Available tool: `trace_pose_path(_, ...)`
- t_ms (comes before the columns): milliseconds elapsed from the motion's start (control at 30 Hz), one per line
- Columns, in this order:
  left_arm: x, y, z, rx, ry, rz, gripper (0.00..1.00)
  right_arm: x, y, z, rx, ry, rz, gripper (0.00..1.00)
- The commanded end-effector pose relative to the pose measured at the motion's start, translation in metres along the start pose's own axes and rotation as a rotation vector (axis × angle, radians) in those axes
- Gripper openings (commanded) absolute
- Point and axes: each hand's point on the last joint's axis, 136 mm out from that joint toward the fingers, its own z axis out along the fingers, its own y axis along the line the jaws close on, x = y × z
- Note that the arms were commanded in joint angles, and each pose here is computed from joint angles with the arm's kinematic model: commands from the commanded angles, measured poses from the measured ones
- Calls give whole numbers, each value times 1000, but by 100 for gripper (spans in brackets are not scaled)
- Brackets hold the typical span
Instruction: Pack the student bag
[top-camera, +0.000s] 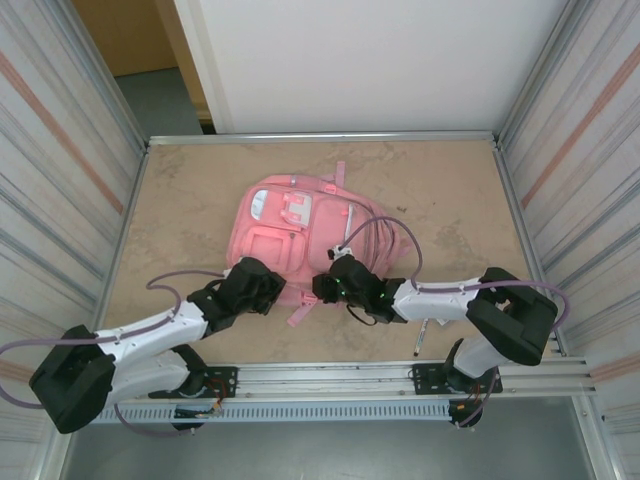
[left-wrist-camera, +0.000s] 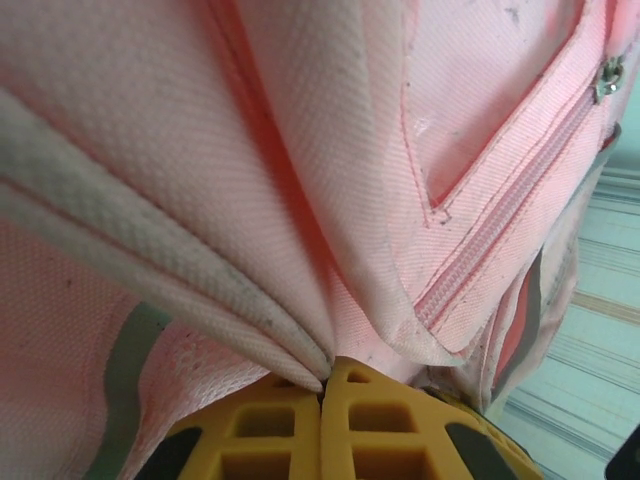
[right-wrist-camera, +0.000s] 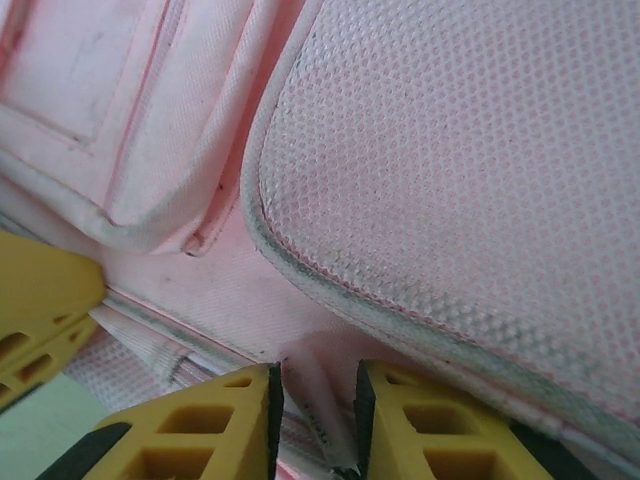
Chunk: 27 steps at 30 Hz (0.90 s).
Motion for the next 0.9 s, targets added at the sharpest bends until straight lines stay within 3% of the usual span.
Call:
trace_pose_path(0,8,6,-5,-7,29,10,0,-7,-13,-4,52,50,-130,30)
trace_pose_path(133,4,8,-11,-7,10,1,0,-8,-9,-10,8,181,-204,33)
trace_pose_path(267,0,8,-19,-5,-13,7,0,-7,-9,-7,-27,254,-257,29)
trace_pose_path(500,-4,23,-21,-5,-35,-30,0,-13,3,-3,-106,298,-207,25)
trace_pose_path(600,-3,24,-20,-10,-28,-29,0,-13,21,-3,-219,318,-145,25)
trace_pose_path(667,-2,24,-19,-10,-20,-32,0,-14,31,-3,-265,328,-114,28)
trace_pose_path(733,1,21,-16,2,-5,-37,0,-15,37,-1,-285,335,-94,38)
trace_pose_path(867,4,13,-13,12,10,-22,0,-17,34,5,-262,331,-104,35)
